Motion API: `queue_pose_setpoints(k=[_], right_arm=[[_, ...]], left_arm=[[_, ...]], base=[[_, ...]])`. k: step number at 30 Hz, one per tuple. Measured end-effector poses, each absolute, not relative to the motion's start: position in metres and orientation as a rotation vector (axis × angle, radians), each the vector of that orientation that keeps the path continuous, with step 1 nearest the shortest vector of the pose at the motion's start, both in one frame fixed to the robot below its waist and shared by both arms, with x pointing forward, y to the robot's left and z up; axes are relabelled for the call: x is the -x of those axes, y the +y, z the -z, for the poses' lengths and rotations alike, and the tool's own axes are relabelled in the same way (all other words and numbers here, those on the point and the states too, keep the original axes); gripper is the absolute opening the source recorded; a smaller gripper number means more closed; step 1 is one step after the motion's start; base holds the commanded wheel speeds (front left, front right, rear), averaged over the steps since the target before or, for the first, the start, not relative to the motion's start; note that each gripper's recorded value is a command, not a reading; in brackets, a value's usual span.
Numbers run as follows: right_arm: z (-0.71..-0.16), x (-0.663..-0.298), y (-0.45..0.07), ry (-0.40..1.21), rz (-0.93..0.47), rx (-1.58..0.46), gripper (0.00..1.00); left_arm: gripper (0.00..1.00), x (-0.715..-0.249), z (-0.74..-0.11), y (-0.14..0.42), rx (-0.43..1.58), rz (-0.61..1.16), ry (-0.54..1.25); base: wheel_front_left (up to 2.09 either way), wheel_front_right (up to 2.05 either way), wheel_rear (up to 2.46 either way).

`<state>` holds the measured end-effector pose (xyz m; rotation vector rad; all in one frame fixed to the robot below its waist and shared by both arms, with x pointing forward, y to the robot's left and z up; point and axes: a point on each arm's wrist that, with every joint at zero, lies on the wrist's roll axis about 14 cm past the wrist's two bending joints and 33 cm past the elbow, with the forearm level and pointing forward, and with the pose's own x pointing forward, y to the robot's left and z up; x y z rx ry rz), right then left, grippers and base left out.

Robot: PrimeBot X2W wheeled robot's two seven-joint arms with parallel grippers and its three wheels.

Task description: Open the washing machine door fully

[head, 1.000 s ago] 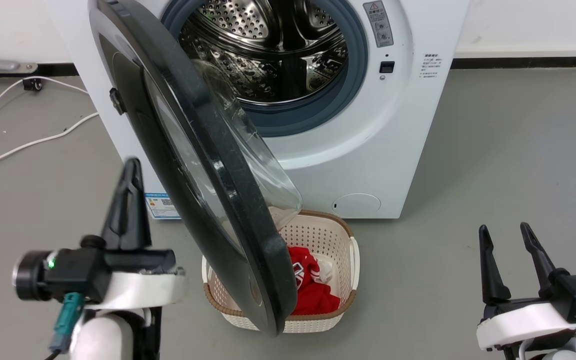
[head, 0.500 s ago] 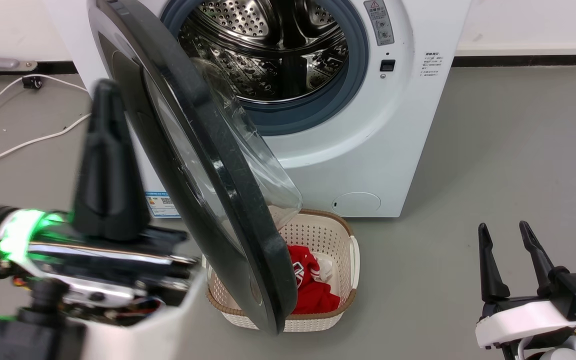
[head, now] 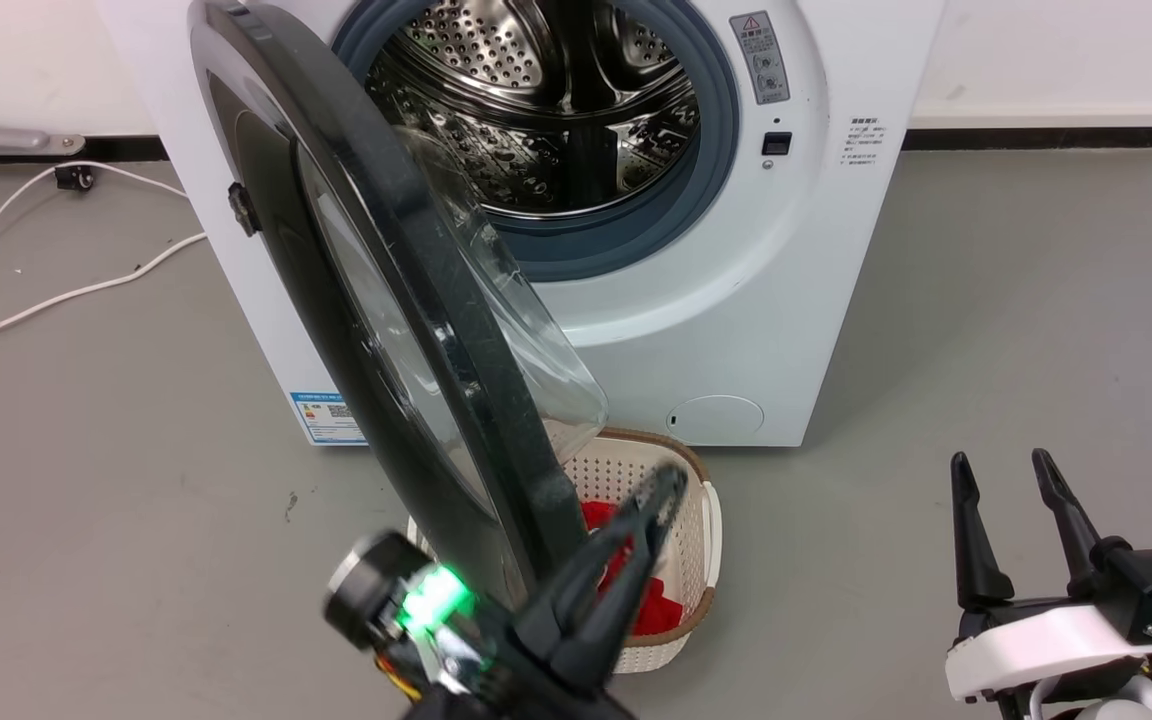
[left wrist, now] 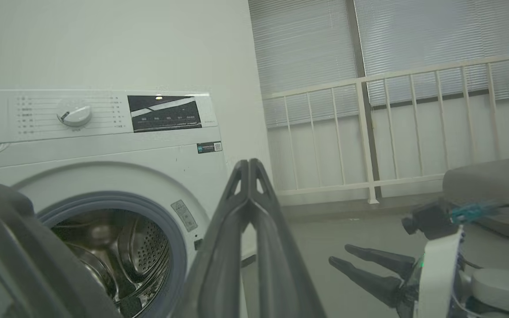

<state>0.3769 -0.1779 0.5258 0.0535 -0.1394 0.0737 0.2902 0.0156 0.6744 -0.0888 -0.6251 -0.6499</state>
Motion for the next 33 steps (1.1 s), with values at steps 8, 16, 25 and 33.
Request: queue_pose_setpoints(k=[8,16,25,33], right_arm=[[-0.524,-0.376,-0.174,-0.134,-0.084,-0.064,1.0],[-0.521,-0.377,-0.171,-0.126,-0.091,-0.069,1.0],[-0.513,-0.378,-0.175,-0.101,-0.079,-0.086,1.0],[-0.507,-0.38,-0.176,-0.082,-0.072,-0.105,1.0]], left_arm=[[0.0,-0.282,-0.586,0.007,0.092,0.689,-0.322],[0.0,-0.303,-0.561,0.016,0.098,0.633,-0.239],[0.0,-0.334,-0.567,0.015,0.111,0.608,-0.252],[0.0,-0.349,-0.557,0.018,0.116,0.577,-0.22]], base=[[0.0,0.0,0.0],[0.0,0.0,0.0],[0.0,0.0,0.0],[0.0,0.0,0.0]])
